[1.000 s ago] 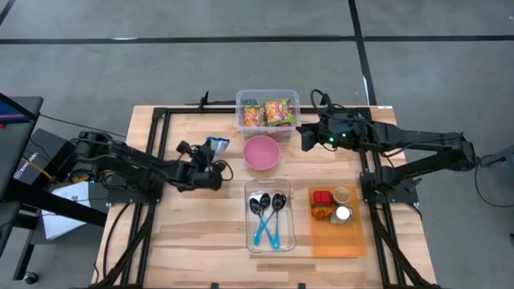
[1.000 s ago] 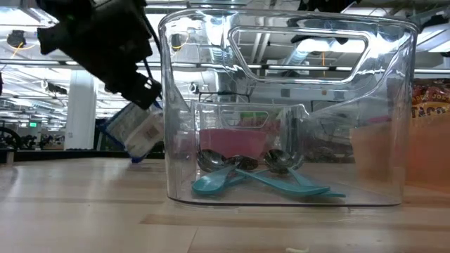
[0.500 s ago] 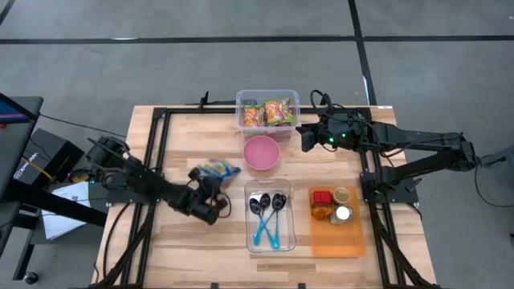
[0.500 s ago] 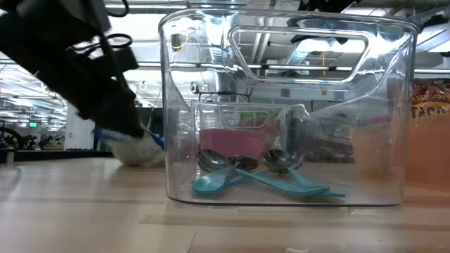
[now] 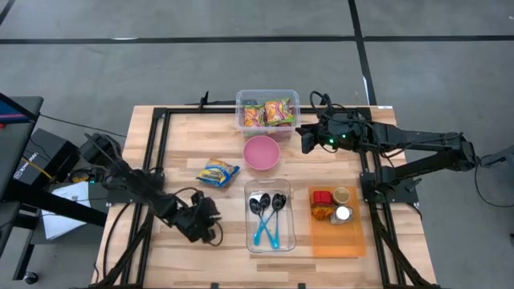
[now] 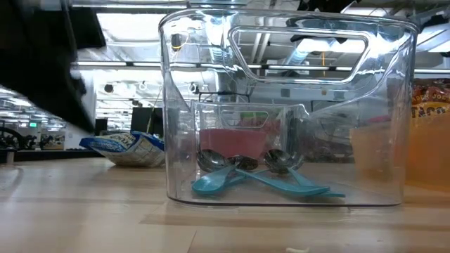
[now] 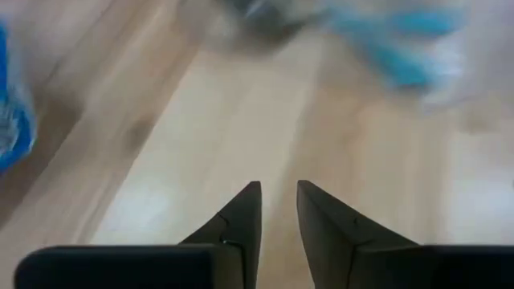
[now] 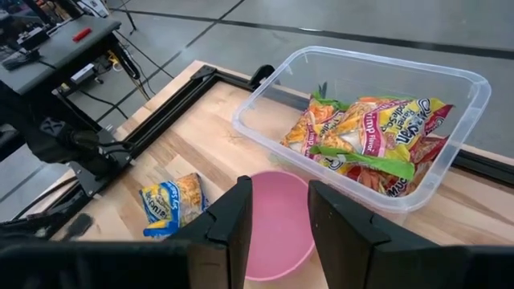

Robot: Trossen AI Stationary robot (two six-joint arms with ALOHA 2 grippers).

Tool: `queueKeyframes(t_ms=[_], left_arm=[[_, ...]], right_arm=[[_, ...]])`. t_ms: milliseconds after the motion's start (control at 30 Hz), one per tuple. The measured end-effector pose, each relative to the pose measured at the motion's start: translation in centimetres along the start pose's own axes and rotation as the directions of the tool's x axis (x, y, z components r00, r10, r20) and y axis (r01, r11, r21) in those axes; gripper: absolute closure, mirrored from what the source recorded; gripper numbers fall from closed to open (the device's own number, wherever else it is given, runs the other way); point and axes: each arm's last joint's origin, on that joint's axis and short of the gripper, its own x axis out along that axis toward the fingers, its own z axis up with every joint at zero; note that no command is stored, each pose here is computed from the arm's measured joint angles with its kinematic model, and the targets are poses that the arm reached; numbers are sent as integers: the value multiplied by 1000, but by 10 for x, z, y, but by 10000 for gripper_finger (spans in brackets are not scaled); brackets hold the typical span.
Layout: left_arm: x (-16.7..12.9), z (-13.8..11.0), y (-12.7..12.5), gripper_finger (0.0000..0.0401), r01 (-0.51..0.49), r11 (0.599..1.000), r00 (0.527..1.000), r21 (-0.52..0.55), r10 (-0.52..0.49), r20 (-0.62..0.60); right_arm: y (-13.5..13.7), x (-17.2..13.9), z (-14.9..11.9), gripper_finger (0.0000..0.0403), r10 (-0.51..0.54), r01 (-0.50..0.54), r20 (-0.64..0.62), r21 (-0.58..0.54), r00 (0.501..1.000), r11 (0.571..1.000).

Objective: Pick & Place Food Item
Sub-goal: Put the blue noodle pack into the top transparent bin

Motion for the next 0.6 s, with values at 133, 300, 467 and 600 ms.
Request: queueKeyframes(t_ms=[133,300,467,600], left_arm=[[-27,26,6,323,63,994,990,-93,-50,134],[-48,61,53,329,16,824,956,-566,153,251],[-50,86,95,317,42,613,945,-789,233,231],[-34,96,121,292,7,493,970,-870,208,125]], right_arm=[[0,0,0,287,-1,1,1,1,1000,1000],[-1,0,0,287,-5,5,3,3,1000,1000],[-1,0,0,287,-10,10,3,11,1000,1000],[-1,0,0,287,-10,10,3,11,1000,1000]])
